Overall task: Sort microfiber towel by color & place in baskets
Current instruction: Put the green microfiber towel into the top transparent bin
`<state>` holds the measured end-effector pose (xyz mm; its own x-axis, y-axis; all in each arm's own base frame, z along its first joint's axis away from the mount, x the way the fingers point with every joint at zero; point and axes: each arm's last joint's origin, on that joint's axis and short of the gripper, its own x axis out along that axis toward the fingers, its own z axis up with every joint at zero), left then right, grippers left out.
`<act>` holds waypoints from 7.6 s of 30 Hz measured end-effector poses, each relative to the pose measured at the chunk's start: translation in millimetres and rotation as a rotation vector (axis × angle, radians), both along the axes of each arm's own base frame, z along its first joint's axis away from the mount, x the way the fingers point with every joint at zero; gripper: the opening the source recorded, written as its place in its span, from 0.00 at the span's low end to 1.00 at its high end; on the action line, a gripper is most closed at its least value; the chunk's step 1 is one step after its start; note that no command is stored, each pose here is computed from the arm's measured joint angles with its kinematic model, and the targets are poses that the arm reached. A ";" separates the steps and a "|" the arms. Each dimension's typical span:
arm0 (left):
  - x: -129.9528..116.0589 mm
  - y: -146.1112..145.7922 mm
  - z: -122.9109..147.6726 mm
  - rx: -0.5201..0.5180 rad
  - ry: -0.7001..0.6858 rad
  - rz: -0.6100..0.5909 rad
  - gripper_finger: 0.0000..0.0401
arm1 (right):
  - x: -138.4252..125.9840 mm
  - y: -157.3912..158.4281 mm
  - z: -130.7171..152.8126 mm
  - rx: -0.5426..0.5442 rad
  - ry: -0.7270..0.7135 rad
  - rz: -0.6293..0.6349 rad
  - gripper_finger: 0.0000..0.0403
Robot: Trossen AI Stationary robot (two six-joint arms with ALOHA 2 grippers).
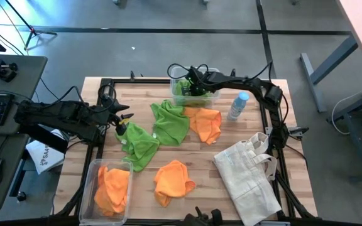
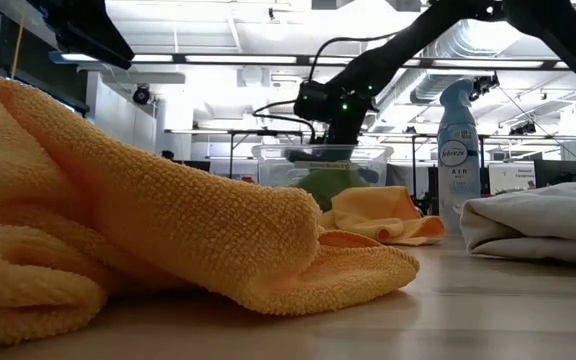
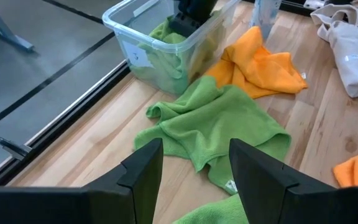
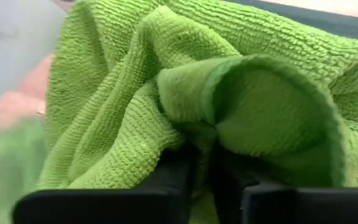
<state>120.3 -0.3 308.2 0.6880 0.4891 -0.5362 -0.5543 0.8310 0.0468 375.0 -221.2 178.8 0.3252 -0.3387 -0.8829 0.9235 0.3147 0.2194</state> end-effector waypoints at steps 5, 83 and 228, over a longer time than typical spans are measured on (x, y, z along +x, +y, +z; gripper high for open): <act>0.2 -0.5 -0.3 -0.011 0.003 -0.014 0.43 | -0.2 1.0 11.1 0.002 -0.049 0.007 0.27; 98.9 -40.3 -21.3 -0.212 0.089 -0.220 0.33 | -147.0 318.6 48.7 -0.074 -0.182 0.610 0.00; 290.5 208.0 -14.4 0.219 0.205 -0.168 0.00 | -142.2 311.2 55.4 -0.306 -0.305 0.343 0.00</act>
